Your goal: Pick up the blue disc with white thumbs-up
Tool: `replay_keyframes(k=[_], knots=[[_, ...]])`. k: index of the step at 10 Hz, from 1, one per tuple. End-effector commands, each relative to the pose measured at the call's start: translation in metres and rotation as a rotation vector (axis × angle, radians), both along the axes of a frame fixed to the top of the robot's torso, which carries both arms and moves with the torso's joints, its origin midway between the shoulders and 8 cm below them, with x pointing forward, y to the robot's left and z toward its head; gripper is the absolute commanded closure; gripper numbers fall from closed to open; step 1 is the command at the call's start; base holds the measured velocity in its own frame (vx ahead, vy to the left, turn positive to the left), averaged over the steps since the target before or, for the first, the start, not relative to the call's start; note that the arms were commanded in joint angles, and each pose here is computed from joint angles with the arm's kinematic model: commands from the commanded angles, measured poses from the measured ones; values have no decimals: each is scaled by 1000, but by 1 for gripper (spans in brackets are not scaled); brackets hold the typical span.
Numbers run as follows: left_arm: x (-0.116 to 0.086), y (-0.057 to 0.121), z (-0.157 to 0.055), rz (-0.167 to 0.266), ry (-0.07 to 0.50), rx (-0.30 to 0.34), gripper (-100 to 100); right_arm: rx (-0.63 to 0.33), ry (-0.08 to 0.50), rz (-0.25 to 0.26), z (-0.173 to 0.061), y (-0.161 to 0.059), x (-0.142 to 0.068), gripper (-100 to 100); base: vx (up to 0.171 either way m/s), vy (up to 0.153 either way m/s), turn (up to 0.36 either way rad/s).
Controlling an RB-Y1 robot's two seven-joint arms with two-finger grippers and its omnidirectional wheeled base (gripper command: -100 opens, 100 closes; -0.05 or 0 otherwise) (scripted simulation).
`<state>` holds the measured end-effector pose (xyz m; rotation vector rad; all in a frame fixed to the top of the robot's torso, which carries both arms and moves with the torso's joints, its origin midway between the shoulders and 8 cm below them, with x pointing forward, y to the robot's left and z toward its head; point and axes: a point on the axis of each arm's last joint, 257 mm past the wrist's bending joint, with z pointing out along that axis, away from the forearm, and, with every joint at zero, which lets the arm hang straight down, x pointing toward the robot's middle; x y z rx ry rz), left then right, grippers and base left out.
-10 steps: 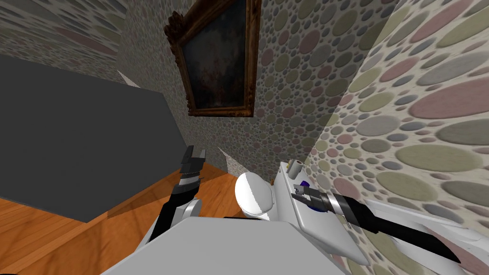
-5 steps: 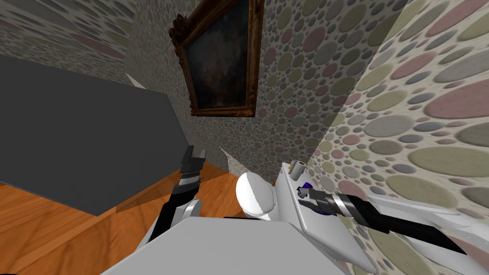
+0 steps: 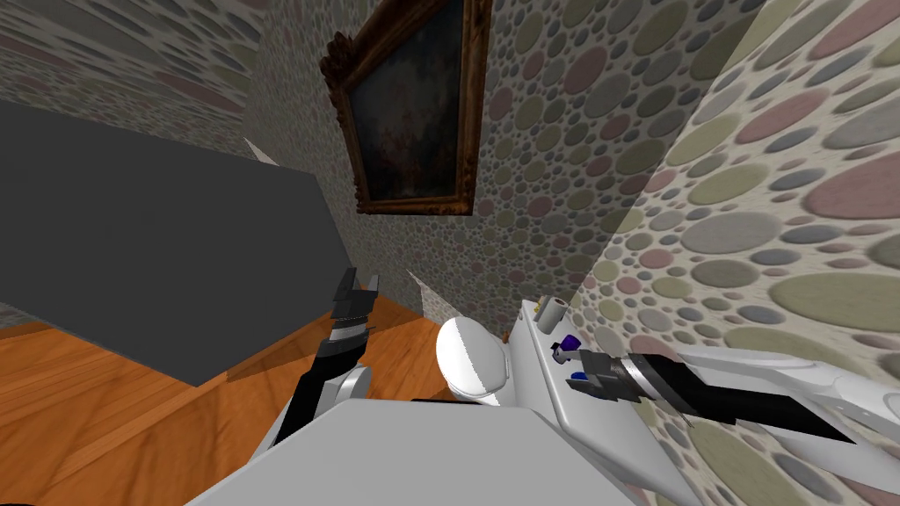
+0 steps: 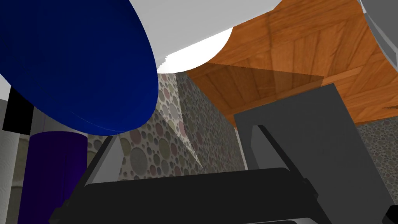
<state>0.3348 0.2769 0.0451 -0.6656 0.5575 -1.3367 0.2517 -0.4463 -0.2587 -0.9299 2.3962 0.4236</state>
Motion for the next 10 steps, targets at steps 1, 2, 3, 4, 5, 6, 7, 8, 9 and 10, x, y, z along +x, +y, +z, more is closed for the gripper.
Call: replay_keyframes(k=[1,2,3,4,5,6,7,8,9,10], knots=[[0,0,0,0,0,0,0,-17,7,7,0,-4,0,-100,0,0,0],[0,0,0,0,0,0,0,-83,32,41,-3,-21,-6,-100,-10,8,44],[0,0,0,0,0,0,0,-140,56,70,-6,-37,-12,-100,-28,17,85],[0,0,0,0,0,0,0,-154,61,86,-4,-38,-10,-100,-20,12,22],[0,0,0,0,0,0,0,-212,86,122,-4,-53,-14,-100,-17,6,26],[0,0,0,0,0,0,0,-214,87,125,-4,-53,-14,-100,-14,6,25],[0,0,0,0,0,0,0,-265,110,158,-3,-66,-18,-100,-17,7,37],[0,0,0,0,0,0,0,-309,130,188,-3,-78,-21,-100,-28,12,62],[0,0,0,0,0,0,0,-316,133,197,-2,-78,-19,-100,-23,10,18],[0,0,0,0,0,0,0,-358,153,229,0,-89,-21,-100,-18,10,25]])
